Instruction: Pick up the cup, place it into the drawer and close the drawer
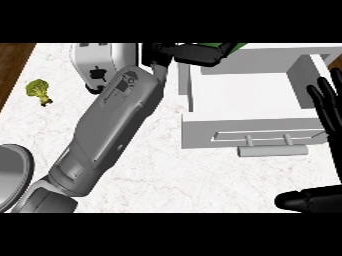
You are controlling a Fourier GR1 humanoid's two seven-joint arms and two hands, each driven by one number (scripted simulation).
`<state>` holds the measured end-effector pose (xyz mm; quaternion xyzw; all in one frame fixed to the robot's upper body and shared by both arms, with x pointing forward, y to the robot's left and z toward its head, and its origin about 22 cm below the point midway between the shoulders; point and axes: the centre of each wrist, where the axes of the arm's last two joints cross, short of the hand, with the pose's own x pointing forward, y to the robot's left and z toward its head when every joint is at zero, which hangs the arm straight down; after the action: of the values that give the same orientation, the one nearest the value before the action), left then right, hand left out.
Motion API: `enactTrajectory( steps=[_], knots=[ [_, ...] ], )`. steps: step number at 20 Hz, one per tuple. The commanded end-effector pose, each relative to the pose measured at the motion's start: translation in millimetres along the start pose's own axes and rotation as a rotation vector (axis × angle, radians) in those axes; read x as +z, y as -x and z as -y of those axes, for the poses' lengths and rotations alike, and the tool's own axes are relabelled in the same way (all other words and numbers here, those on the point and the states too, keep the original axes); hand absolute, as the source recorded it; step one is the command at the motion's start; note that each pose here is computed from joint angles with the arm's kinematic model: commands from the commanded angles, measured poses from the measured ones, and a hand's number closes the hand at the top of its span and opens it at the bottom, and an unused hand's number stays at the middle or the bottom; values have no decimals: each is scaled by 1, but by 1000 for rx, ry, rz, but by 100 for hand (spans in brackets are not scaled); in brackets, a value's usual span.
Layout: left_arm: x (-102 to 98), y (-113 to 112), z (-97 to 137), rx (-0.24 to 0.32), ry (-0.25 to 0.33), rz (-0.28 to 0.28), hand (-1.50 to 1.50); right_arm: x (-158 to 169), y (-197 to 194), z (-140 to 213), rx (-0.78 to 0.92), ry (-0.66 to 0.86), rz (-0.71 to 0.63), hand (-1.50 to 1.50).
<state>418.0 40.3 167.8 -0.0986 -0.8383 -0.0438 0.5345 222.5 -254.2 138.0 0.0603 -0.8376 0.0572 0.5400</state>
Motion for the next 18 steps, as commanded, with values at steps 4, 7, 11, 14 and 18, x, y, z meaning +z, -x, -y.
enactTrajectory(
  steps=[4,7,11,14,18],
  knots=[
    [-1,20,16,-59,-36,-59,150,10,9,-6,-14,-32,3,-150],
    [-6,24,11,-62,31,-80,150,-10,13,2,-8,-12,10,-150],
    [3,32,23,-147,19,-84,150,-11,-11,-7,1,-39,7,-150],
    [-6,29,23,-182,30,-90,150,-15,1,-8,-10,-58,23,-150],
    [-5,31,25,-197,34,-128,150,-17,6,1,-8,-55,10,-150]
  ],
)
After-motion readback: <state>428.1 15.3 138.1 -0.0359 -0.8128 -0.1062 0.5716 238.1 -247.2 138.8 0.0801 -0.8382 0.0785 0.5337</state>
